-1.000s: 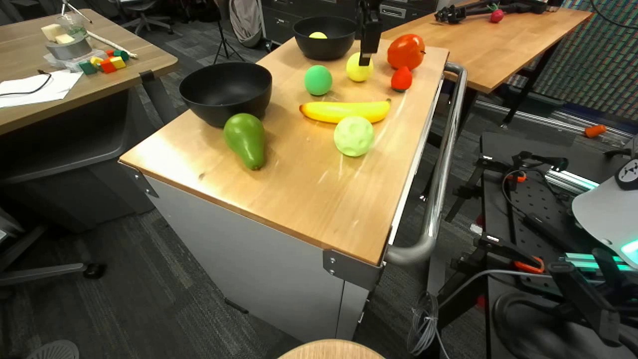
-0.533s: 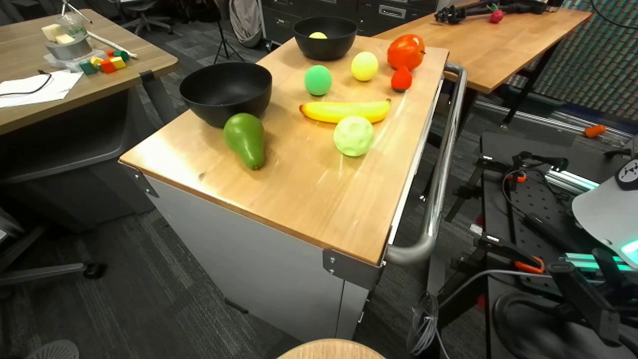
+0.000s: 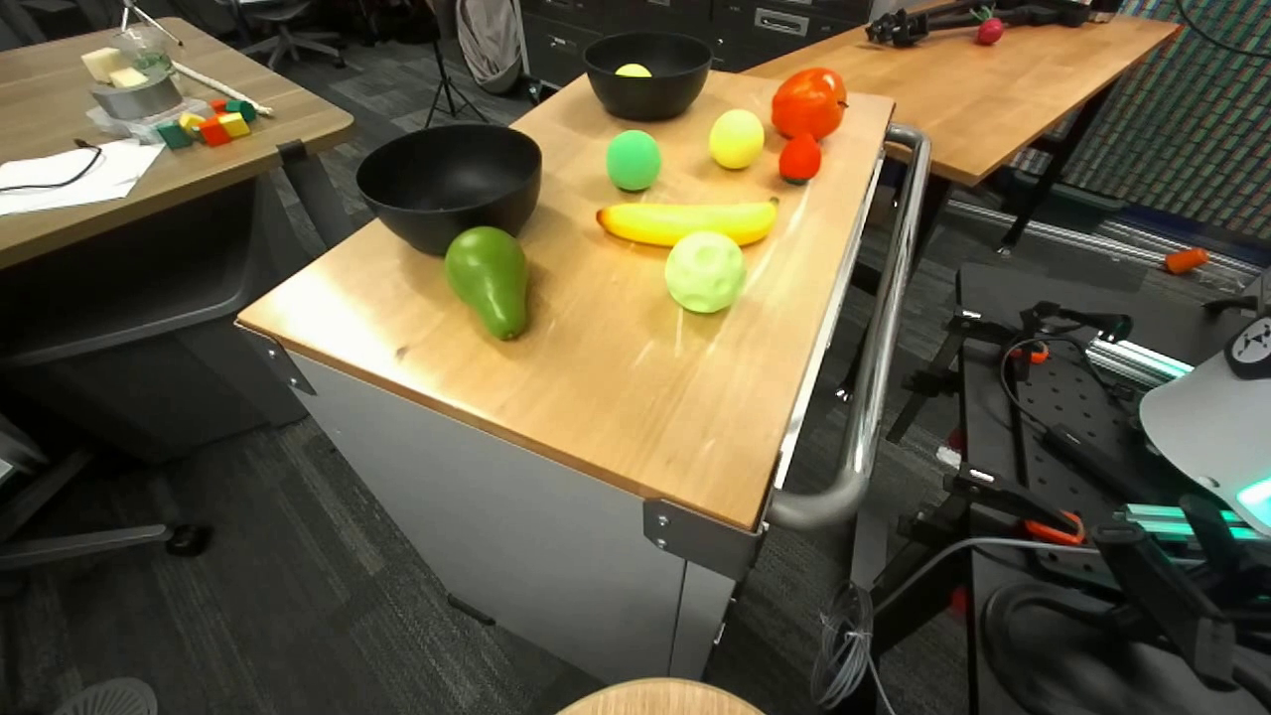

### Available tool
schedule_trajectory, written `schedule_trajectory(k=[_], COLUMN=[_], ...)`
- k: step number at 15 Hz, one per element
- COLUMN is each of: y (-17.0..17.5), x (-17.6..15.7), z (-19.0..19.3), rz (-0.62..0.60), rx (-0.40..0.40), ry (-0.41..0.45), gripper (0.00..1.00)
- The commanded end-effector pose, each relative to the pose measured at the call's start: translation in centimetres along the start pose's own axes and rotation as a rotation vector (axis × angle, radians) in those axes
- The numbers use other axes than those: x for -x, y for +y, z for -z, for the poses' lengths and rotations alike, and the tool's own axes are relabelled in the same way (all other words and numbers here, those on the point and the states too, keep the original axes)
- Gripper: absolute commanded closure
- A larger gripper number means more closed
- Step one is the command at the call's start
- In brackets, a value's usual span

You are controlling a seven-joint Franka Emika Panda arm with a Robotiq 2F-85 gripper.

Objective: Take the fruits out of the left and right bowl respectively and put them on the table

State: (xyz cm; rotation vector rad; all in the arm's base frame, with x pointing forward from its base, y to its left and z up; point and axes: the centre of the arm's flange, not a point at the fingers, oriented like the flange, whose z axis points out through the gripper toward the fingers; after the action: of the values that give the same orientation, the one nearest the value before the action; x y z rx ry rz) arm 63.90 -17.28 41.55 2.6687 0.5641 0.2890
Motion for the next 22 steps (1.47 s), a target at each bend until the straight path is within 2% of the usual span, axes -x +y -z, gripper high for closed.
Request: schedule_trajectory(k=[1,2,5,12,17,22], y=[0.3,0.4,1.4,3.4,3.1,2.9], x=[-0.2,-0.3,0.4,2.5,2.5,2.9], z=[-0.5,-0.8,-2.9,-8.5,-11.2,-12.4], rz=[-0.002,-0.002,-0.050,-0.214,-0.283,-0.319], rx=[0.001,-0.002,-0.080,-0.243,-0.380,-0.452], ry=[-0.005,-0.006,0.017,0.022,0.085,0.100], gripper=[0.00,0.00,0.00,0.00,0.00,0.00])
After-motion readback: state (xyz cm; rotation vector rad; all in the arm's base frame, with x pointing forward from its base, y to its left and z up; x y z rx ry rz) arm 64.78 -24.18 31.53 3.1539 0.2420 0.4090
